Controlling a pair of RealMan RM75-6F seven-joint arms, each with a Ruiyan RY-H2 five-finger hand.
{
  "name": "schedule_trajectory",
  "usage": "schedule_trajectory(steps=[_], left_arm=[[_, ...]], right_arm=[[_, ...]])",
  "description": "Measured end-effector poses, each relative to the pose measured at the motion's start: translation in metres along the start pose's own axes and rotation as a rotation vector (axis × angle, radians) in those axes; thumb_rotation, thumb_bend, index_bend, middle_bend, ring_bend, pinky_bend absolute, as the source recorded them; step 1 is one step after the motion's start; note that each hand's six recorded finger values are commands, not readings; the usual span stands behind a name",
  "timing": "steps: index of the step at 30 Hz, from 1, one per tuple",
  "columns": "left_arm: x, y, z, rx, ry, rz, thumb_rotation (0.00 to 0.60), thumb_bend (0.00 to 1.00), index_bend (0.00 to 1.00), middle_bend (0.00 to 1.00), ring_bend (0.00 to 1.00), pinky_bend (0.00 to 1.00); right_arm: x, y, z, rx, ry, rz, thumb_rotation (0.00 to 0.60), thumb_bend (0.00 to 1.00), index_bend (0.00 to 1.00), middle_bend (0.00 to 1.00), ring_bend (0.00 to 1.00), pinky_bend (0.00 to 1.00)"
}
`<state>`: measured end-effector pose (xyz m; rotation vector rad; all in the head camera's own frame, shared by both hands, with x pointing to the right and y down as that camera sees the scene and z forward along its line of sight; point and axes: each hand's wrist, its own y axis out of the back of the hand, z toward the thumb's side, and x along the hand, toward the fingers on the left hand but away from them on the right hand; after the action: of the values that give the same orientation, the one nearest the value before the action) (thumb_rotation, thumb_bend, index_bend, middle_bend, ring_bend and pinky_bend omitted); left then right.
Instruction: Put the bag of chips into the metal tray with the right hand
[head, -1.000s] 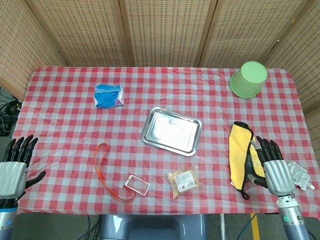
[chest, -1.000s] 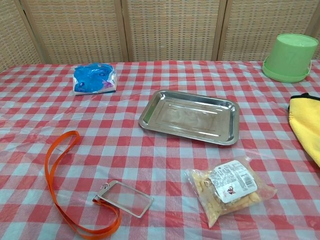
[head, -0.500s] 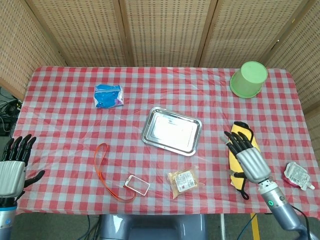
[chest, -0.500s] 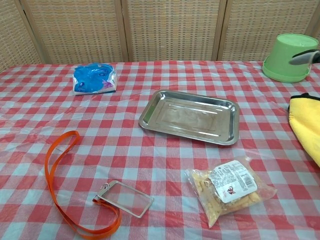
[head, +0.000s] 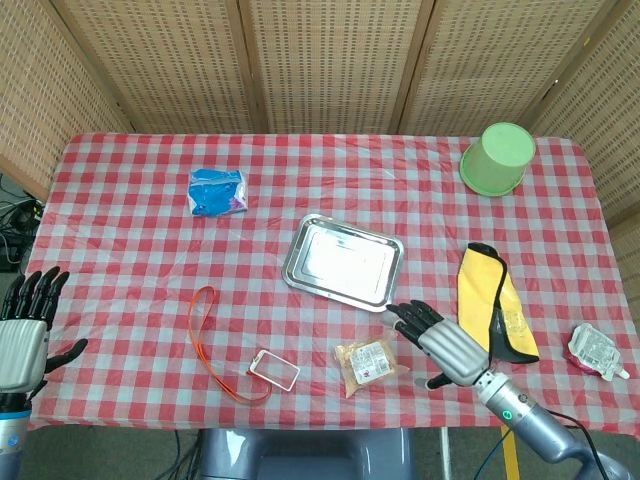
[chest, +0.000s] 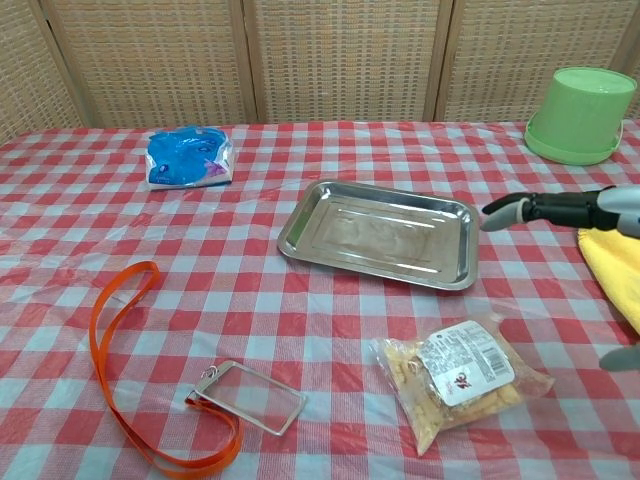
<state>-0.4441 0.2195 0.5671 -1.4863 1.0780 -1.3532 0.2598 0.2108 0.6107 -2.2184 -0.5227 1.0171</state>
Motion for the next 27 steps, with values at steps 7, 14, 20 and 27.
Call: schedule_trajectory(steps=[7,14,20,27], left_arm=[[-0.002,0.003,0.001,-0.002,-0.003,0.012,0.6,0.06,0.0,0.0,0.0,0.0],[-0.001,0.002,-0.002,0.0,0.009,0.0,0.6,0.06,0.0,0.0,0.0,0.0],[0.0,0.003,-0.005,-0.002,0.023,-0.002,0.6,0.06,0.0,0.0,0.0,0.0],[0.003,0.001,-0.008,-0.004,0.033,-0.012,0.6,0.06,0.0,0.0,0.0,0.0]], right_arm=[[-0.007,-0.023,0.019,-0.003,0.03,0.039,0.6,0.14,0.12,0.0,0.0,0.0],[-0.027,-0.044,0.034,-0.042,0.056,0.077,0.6,0.14,0.12,0.0,0.0,0.0],[-0.046,-0.059,0.033,-0.053,0.045,0.107,0.6,0.15,0.13,0.0,0.0,0.0],[-0.059,-0.07,0.026,-0.064,0.024,0.128,0.6,0.15,0.15,0.0,0.0,0.0]])
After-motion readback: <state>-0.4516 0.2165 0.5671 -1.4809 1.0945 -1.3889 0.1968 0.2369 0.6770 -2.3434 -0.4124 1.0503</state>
